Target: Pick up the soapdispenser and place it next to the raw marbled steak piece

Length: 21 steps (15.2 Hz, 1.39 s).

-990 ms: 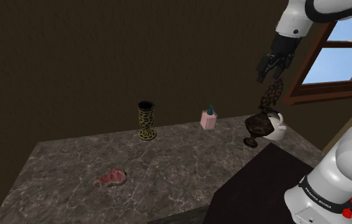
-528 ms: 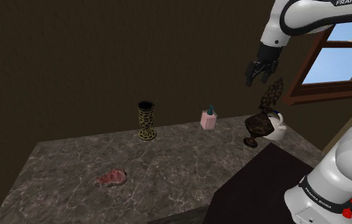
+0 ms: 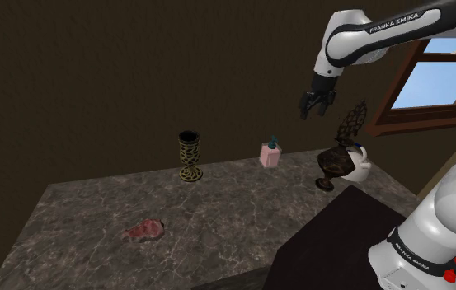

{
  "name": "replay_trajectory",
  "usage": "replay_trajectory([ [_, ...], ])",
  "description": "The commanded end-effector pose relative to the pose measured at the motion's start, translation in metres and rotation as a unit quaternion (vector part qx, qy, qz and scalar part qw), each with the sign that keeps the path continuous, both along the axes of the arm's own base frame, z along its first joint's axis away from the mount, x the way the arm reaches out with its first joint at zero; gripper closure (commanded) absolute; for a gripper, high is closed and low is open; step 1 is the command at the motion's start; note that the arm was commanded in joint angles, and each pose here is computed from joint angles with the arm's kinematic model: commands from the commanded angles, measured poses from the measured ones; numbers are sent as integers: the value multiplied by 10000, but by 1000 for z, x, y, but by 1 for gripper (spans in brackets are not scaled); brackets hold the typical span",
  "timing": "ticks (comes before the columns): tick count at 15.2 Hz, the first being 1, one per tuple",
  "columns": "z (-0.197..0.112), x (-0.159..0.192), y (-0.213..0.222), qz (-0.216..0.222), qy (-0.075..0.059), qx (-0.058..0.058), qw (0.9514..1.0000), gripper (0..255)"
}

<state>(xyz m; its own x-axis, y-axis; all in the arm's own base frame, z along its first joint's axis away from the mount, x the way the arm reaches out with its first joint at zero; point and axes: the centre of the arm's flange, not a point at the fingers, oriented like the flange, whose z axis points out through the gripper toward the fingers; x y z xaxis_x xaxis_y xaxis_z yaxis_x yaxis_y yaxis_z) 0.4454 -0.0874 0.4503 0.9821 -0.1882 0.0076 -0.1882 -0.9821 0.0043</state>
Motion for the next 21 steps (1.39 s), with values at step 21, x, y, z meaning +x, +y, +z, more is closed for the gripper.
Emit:
replay_trajectory([
  [21, -207, 195, -98, 16, 403, 159, 9991, 0],
])
